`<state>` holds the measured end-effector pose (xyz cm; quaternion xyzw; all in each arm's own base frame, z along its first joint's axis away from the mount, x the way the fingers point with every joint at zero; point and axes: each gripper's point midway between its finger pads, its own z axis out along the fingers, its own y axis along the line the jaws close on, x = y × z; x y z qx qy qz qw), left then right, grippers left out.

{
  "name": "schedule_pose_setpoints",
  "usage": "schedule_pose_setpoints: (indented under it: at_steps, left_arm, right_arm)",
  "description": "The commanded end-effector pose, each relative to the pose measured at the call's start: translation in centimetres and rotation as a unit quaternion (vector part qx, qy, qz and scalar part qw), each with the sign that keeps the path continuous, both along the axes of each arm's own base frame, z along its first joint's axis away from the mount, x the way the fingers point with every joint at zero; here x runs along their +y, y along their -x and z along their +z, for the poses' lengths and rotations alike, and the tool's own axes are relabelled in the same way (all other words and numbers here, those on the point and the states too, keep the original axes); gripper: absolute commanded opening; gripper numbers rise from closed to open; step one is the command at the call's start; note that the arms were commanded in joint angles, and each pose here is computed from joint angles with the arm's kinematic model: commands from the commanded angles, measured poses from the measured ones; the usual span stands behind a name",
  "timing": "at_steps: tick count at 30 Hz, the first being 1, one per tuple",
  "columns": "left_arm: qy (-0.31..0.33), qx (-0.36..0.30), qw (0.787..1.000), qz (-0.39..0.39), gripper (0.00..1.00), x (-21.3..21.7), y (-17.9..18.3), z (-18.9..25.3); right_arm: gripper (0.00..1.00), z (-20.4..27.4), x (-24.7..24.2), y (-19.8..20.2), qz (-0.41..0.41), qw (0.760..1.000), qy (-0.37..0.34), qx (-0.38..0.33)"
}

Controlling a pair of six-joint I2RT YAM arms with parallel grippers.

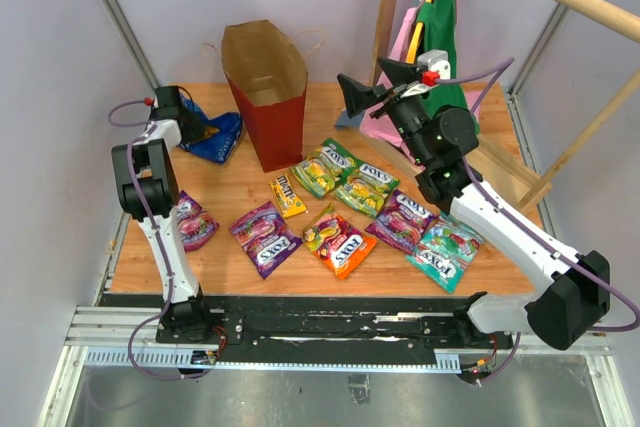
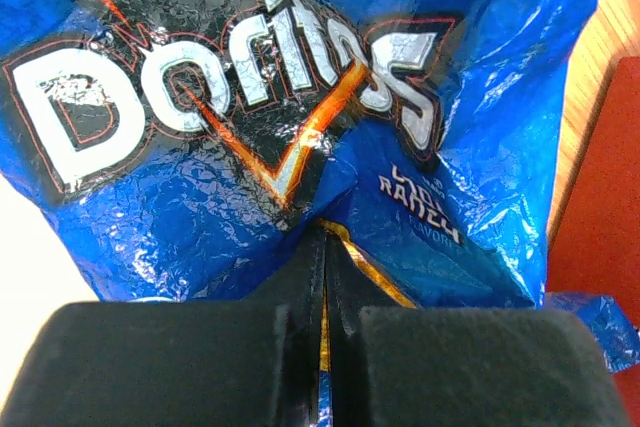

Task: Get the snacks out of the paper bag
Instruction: Place the snack at the center of the board, then adjust the snack at the center of the board.

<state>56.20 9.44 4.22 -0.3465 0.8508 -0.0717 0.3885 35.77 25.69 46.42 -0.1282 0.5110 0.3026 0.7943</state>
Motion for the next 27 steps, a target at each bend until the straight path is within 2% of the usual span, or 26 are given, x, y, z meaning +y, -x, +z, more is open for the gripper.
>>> schedule_pose_setpoints:
  at_steps: [1, 5, 10, 13, 16, 19, 23, 27]
  left_arm:
    - [0.008, 0.02, 0.999, 0.025, 0.0, 1.2, 0.4, -1.0]
    - [-0.01, 0.008, 0.999, 0.039, 0.01, 2.1, 0.8, 1.3]
    - [-0.021, -0.087, 0.996, 0.02, 0.01, 1.4, 1.0, 8.1]
    - [-0.023, -0.104, 0.994, 0.008, 0.01, 1.4, 0.1, 10.0]
    - [-0.003, -0.094, 0.995, -0.024, 0.01, 1.0, -2.6, 9.8]
    - [0.021, -0.068, 0.997, -0.034, 0.0, 0.8, -4.7, 6.6]
    - [0.055, -0.021, 0.998, -0.036, 0.0, 0.4, -6.0, 0.9]
    - [0.065, -0.028, 0.997, -0.026, 0.01, 0.6, -6.9, -0.2]
  right_arm:
    - [0.98, 1.1, -1.1, 0.0, -0.015, 1.0, -0.004, -0.016]
    - [0.98, 1.2, -0.8, 0.0, -0.007, 1.0, -0.004, -0.013]
    - [0.98, 1.2, -0.3, 0.0, 0.005, 1.0, -0.007, -0.009]
    - [0.99, 1.0, -0.1, -0.1, 0.009, 1.0, -0.008, -0.006]
    - [0.98, 1.0, 0.0, 0.0, 0.011, 1.0, -0.01, -0.005]
    - [0.99, 1.1, -0.2, 0.1, 0.009, 1.0, -0.01, -0.007]
    - [0.98, 1.2, -0.7, 0.3, -0.001, 1.0, -0.006, -0.009]
    - [0.98, 1.3, -1.0, 0.4, -0.008, 1.0, -0.002, -0.012]
